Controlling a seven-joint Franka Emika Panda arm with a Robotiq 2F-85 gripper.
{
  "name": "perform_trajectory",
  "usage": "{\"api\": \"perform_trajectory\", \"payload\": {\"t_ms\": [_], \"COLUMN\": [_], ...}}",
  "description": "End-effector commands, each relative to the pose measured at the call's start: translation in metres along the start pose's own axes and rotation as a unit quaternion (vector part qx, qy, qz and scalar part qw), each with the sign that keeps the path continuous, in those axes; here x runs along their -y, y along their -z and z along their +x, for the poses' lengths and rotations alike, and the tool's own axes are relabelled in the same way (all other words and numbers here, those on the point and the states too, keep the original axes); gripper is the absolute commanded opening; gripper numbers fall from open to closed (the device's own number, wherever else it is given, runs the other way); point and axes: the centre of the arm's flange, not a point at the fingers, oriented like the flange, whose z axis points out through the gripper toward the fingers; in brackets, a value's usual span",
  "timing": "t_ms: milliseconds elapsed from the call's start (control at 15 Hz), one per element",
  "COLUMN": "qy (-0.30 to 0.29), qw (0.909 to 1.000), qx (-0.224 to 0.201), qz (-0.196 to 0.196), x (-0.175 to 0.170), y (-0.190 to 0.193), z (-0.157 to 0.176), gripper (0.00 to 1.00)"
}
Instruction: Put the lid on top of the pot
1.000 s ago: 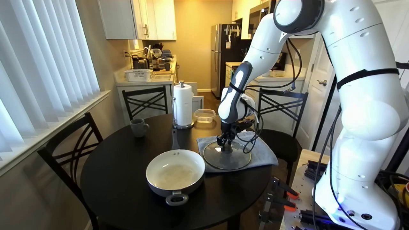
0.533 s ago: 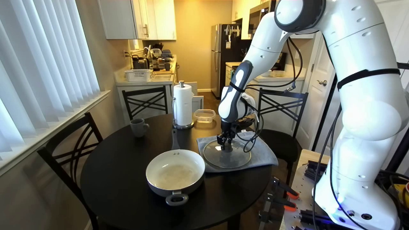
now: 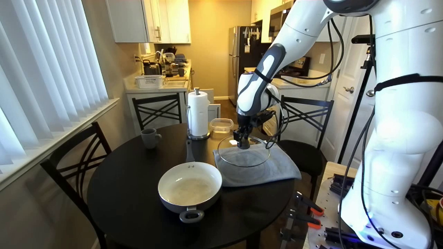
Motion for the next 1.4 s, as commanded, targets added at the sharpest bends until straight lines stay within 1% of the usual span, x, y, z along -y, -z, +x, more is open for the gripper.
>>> {"api": "perform_trajectory", "payload": {"t_ms": [0, 200, 467, 667, 800, 933, 1333], "qy": [0.064, 0.123, 0.209, 0.261, 0.282, 0.297, 0.338], "qw": [0.9975, 0.9906, 0.9744, 0.9609, 0.9541, 0.9494, 0.9359], "qx": [0.027, 0.052, 0.070, 0.080, 0.089, 0.092, 0.093], "qz": [-0.011, -0.029, -0.044, -0.047, -0.047, -0.047, -0.039], "x": [0.042, 0.083, 0.151, 0.198, 0.220, 0.237, 0.272], "y": [0.028, 0.033, 0.045, 0.035, 0.024, 0.014, -0.001], "z": [0.016, 0.038, 0.059, 0.067, 0.069, 0.071, 0.072], "gripper": [0.33, 0.33, 0.33, 0.33, 0.33, 0.33, 0.33]}}
